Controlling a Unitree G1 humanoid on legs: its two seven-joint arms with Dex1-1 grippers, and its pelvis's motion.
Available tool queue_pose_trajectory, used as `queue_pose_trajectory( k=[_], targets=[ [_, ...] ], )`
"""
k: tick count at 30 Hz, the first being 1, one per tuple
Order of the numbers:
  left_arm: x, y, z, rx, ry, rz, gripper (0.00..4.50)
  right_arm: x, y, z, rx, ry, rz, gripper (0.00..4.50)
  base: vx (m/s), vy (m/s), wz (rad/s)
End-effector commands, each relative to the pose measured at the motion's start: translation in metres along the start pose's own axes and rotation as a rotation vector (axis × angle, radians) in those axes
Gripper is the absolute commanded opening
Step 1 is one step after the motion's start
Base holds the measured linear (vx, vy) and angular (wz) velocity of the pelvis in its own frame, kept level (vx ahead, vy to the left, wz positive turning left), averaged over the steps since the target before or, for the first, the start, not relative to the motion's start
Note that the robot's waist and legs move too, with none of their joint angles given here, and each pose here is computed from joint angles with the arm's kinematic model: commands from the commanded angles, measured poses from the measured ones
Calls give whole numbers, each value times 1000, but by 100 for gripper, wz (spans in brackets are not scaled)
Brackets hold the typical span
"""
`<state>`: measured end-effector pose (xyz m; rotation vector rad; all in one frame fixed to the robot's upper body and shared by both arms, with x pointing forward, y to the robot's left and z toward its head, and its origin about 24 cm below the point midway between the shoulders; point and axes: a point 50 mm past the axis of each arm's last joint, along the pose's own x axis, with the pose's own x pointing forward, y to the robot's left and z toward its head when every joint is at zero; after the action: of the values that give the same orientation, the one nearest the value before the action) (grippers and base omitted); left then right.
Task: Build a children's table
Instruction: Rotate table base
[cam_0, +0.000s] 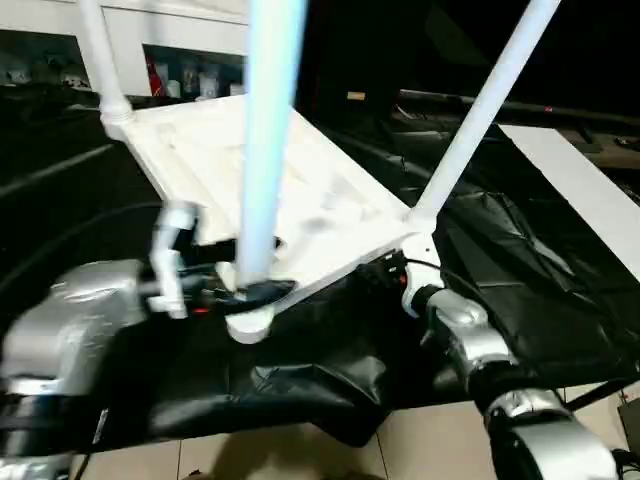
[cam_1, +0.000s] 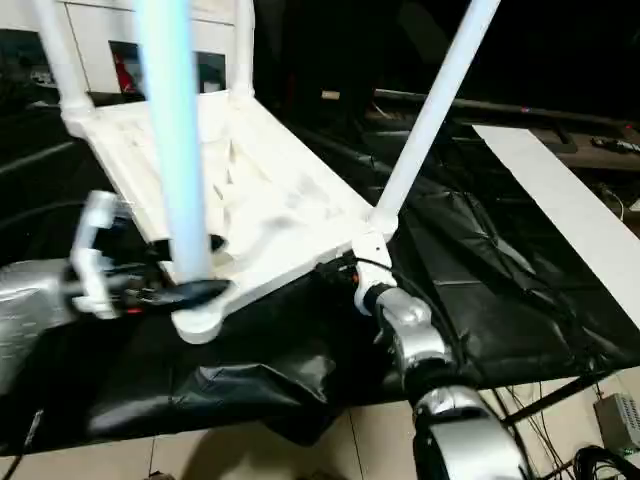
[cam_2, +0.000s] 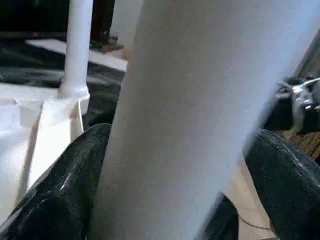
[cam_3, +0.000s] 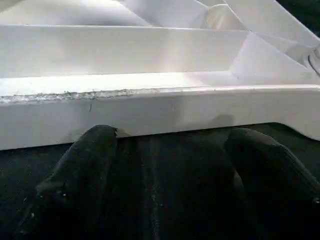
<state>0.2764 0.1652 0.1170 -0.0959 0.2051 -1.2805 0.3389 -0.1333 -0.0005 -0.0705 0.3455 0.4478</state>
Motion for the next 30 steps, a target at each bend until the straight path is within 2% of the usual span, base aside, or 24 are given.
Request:
queue_pose_trajectory(
  k=[1,4,8,12,14,16,22,26,30],
  targets=[
    [18,-6,3,27,22,-73,448,4,0,9,-15,-4,28,399,0,0,0],
    [32,-19,13,41,14,-183,448,8,8,12,-20,-8,83,399,0,0,0],
    [51,-26,20,72,2,-243,448,11,16,16,4,-20,135,399,0,0,0],
    [77,-31,18,106,10,-299,448,15,27,24,3,-56,215,399,0,0,0],
    [82,-31,18,113,10,-301,448,16,29,25,3,-63,232,399,0,0,0],
    [92,-28,17,126,8,-267,448,16,30,26,-3,-66,248,399,0,0,0],
    [106,4,14,214,66,18,448,13,22,24,-13,-64,225,399,0,0,0],
    [107,13,16,229,55,91,448,12,21,24,-4,-70,253,399,0,0,0],
    [114,19,17,246,41,153,448,8,30,22,8,-94,380,399,0,0,0]
  ],
)
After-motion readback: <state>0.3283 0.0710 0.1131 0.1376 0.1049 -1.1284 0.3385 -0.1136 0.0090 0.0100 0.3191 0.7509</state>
